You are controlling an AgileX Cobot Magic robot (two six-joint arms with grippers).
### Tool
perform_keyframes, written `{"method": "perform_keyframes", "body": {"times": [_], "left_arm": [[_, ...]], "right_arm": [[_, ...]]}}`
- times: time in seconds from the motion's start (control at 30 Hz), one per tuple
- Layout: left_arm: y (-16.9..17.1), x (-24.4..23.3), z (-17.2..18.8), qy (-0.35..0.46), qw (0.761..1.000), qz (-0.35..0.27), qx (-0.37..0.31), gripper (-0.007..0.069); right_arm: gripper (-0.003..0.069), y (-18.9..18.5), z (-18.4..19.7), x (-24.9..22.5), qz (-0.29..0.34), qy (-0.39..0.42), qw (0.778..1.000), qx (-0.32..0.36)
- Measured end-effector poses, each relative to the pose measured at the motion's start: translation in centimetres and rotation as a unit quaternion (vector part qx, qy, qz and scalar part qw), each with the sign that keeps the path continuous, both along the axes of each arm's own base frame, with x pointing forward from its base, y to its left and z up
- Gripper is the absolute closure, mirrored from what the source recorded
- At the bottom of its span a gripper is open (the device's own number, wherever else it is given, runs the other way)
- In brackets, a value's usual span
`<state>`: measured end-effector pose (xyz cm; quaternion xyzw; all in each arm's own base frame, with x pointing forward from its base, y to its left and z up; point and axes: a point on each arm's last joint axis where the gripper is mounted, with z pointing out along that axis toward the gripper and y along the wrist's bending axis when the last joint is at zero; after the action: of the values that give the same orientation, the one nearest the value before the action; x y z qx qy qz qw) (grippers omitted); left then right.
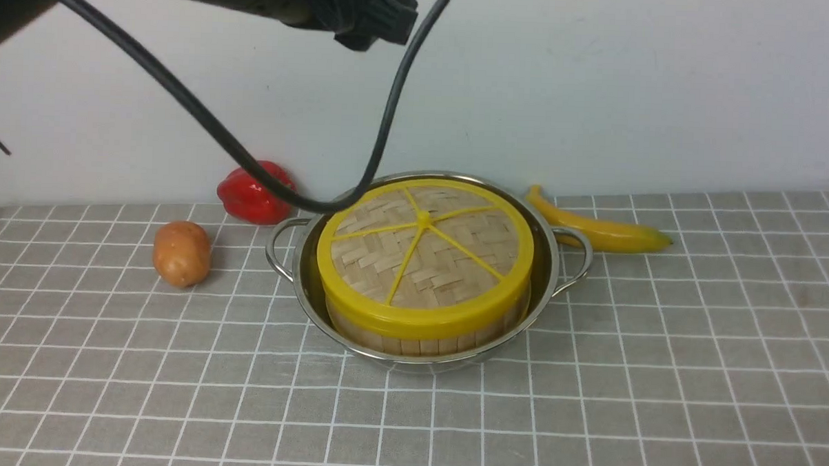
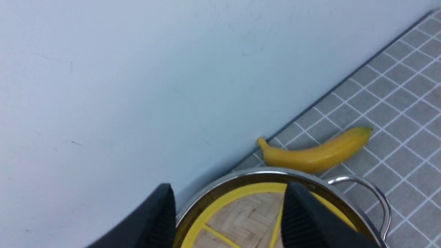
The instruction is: Place the steamer in the pot on the grey tablecloth, and put the lid on the steamer.
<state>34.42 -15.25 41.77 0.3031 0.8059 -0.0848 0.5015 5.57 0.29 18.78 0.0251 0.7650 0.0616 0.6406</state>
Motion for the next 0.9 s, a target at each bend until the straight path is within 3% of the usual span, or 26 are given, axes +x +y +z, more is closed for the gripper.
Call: {"method": "perform_keyframes", "body": {"times": [0.4, 0.67, 0.8, 0.9], "left_arm": [[0.7, -0.1, 0.5, -0.016, 1.0, 0.009, 0.01, 0.0415], [7.6, -6.8, 1.3, -0.041, 0.995, 0.087, -0.009, 0.0425], [10.6, -11.3, -0.5, -0.073, 0.987, 0.136, -0.042, 0.0425], [13.0, -16.2, -6.2, -0.093, 0.973, 0.197, -0.076, 0.0424]], "right_arm": [[0.0416, 0.0, 0.0, 0.0, 0.0, 0.0, 1.0, 0.0], [0.0416, 0.0, 0.0, 0.0, 0.0, 0.0, 1.0, -0.001], [0.0416, 0.0, 0.0, 0.0, 0.0, 0.0, 1.0, -0.001], [0.0416, 0.0, 0.0, 0.0, 0.0, 0.0, 1.0, 0.0]]}}
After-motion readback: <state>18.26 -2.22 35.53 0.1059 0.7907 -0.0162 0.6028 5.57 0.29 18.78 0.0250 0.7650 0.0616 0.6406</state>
